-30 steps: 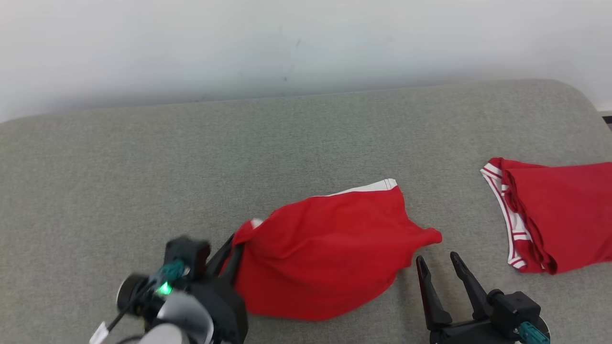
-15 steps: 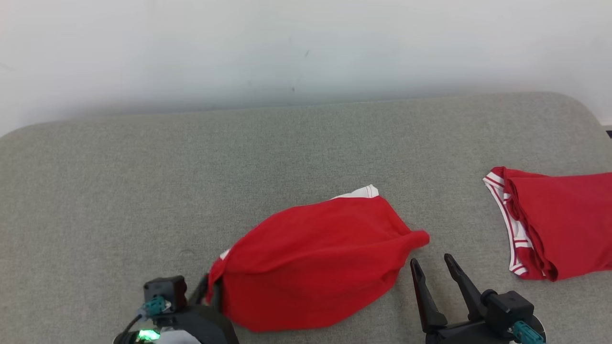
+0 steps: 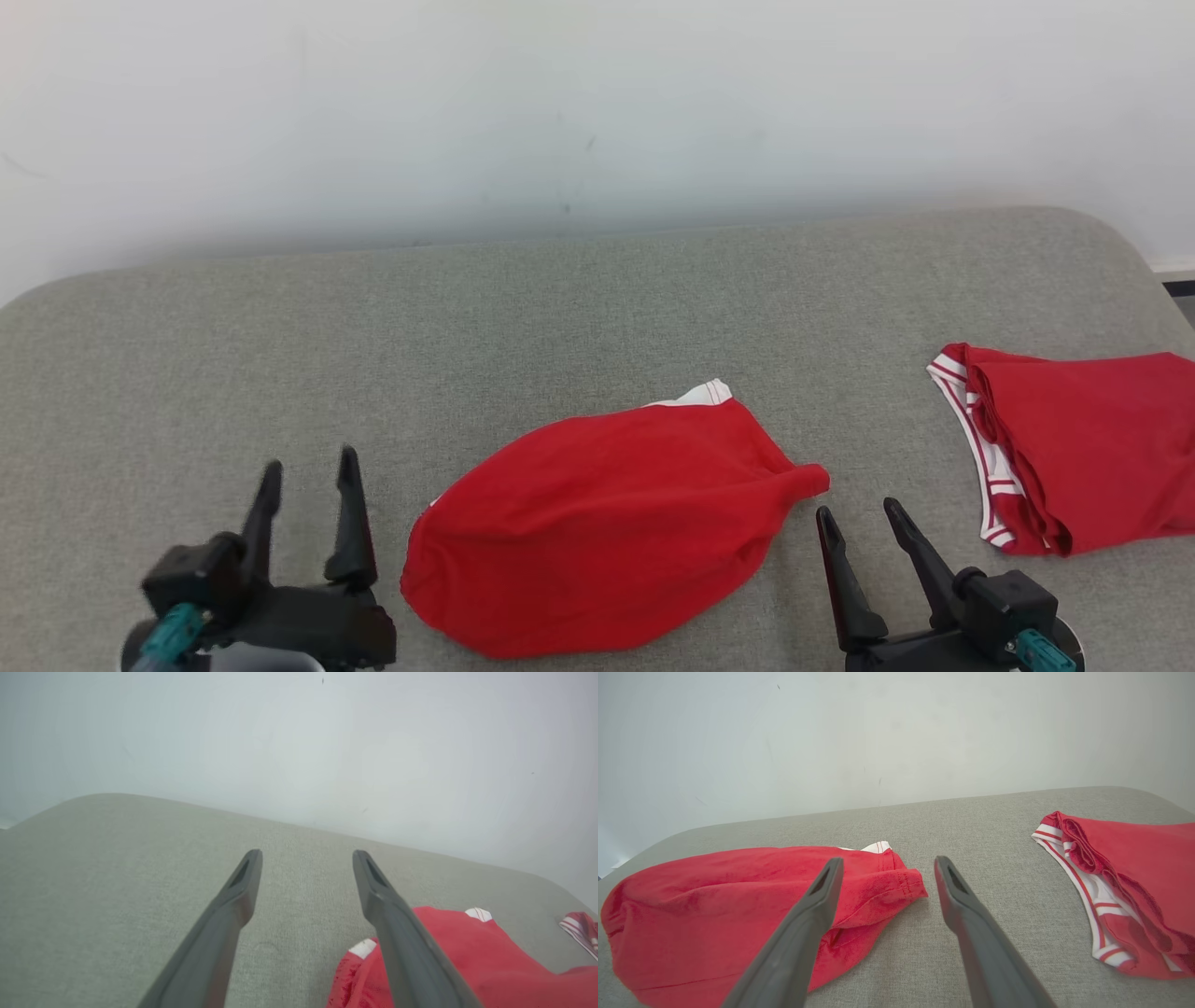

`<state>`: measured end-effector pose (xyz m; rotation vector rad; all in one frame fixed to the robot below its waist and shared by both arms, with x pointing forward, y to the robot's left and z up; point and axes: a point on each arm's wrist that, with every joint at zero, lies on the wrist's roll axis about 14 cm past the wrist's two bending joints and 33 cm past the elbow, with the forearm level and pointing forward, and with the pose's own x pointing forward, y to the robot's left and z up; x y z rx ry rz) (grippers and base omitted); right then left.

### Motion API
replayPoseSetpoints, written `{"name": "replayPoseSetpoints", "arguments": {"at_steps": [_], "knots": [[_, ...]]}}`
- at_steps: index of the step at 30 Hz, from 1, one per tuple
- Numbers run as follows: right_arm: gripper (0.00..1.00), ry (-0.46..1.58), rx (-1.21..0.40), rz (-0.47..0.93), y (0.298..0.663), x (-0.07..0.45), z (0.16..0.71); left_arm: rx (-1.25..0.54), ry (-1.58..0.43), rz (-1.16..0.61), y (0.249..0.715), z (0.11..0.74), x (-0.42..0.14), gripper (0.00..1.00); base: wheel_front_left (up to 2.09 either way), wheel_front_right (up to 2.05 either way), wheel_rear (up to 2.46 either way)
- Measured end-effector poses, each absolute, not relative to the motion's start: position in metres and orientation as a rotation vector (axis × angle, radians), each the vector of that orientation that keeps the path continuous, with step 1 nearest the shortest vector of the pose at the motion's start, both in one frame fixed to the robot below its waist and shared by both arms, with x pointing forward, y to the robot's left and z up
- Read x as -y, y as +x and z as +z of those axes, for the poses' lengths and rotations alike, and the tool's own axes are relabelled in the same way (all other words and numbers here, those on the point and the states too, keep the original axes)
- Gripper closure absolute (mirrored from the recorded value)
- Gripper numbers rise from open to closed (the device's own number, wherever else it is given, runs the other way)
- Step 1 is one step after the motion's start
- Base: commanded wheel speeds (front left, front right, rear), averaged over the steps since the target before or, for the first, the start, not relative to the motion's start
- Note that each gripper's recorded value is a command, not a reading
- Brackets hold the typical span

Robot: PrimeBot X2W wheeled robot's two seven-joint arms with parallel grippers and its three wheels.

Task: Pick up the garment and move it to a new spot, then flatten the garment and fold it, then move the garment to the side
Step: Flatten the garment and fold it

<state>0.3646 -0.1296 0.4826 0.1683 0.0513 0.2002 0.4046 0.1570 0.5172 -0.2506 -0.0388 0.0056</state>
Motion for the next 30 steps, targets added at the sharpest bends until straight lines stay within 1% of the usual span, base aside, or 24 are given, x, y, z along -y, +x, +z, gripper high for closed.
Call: {"name": "replayPoseSetpoints", "arguments": {"at_steps": [3, 6, 9, 15, 17, 20, 25, 26, 27, 30], "knots": [[0.0, 0.157, -0.042, 0.205, 0.366, 0.129, 0.487, 0.153, -0.239, 0.021, 0.4, 0.546, -0.168, 0.0, 0.0, 0.0, 0.0], [0.0, 0.132, -0.042, 0.222, 0.371, 0.129, 0.492, 0.179, -0.221, 0.029, 0.388, 0.548, -0.176, 0.0, 0.0, 0.0, 0.0], [0.0, 0.095, -0.104, 0.238, 0.382, 0.132, 0.49, 0.167, -0.194, 0.035, 0.377, 0.538, -0.184, 0.0, 0.0, 0.0, 0.0], [0.0, 0.151, -0.303, 0.24, 0.407, 0.136, 0.48, 0.127, -0.126, 0.051, 0.366, 0.521, -0.195, 0.0, 0.0, 0.0, 0.0], [0.0, 0.145, -0.399, 0.235, 0.418, 0.14, 0.476, 0.114, -0.131, 0.065, 0.363, 0.516, -0.197, 0.0, 0.0, 0.0, 0.0], [0.0, 0.181, -0.527, 0.25, 0.432, 0.134, 0.474, 0.087, -0.129, 0.067, 0.359, 0.507, -0.196, 0.0, 0.0, 0.0, 0.0], [0.0, 0.154, -0.714, 0.283, 0.452, 0.122, 0.469, 0.066, -0.126, 0.067, 0.358, 0.5, -0.197, 0.0, 0.0, 0.0, 0.0], [0.0, 0.154, -0.714, 0.283, 0.452, 0.122, 0.469, 0.066, -0.126, 0.067, 0.358, 0.5, -0.197, 0.0, 0.0, 0.0, 0.0], [0.0, 0.13, -0.75, 0.283, 0.455, 0.121, 0.465, 0.062, -0.128, 0.066, 0.358, 0.498, -0.197, 0.0, 0.0, 0.0, 0.0], [0.0, 0.09, -0.788, 0.28, 0.47, 0.118, 0.463, 0.059, -0.133, 0.063, 0.361, 0.497, -0.196, 0.0, 0.0, 0.0, 0.0]]}}
